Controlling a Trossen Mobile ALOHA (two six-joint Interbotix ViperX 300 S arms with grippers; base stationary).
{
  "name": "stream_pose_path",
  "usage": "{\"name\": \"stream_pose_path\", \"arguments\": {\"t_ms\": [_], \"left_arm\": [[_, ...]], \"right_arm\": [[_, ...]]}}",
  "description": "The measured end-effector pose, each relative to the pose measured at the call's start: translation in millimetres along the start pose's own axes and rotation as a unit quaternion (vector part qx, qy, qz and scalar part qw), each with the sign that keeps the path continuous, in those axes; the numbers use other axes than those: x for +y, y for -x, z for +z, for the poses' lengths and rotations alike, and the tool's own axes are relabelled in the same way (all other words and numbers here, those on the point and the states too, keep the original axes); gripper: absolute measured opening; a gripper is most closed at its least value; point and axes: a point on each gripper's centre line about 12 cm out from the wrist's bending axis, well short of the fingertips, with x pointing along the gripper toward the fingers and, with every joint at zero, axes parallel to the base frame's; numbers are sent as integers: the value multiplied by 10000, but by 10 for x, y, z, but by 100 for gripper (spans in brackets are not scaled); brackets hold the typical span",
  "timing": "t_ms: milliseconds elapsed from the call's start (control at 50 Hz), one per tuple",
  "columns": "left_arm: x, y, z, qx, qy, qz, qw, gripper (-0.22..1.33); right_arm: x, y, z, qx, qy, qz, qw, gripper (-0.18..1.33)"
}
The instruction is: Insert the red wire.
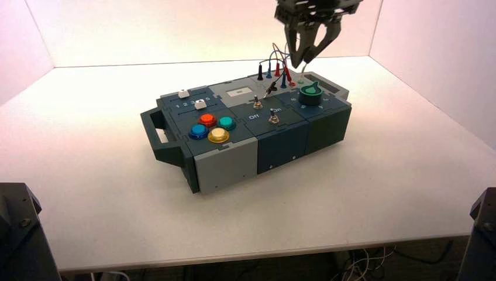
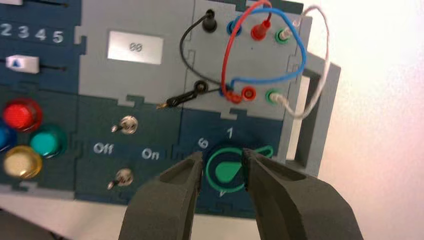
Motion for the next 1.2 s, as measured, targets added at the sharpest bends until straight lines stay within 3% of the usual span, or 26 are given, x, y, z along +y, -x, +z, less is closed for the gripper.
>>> {"name": "stream_pose_path", "arguments": {"t_ms": [520, 900, 1020, 1040, 1060, 1200], "left_arm": [[1, -36, 28, 75, 111, 11, 9999, 83], [-1, -36, 27, 77, 115, 4, 9999, 83], [-1, -36, 29, 69, 115, 5, 9999, 83], [-1, -36, 29, 69, 107, 5, 9999, 83], [-1, -36, 29, 69, 115, 5, 9999, 83], [3, -42, 33, 59, 121, 15, 9999, 83]], "right_arm": [[-58, -214, 238, 170, 184, -164, 9996, 87], [-75, -333, 323, 326, 264, -204, 9989, 85], [-77, -354, 337, 372, 263, -202, 9988, 65], [-78, -357, 346, 380, 270, -202, 9987, 53], [-78, -357, 346, 380, 270, -202, 9987, 53], [-81, -378, 380, 396, 291, -202, 9986, 9]]}}
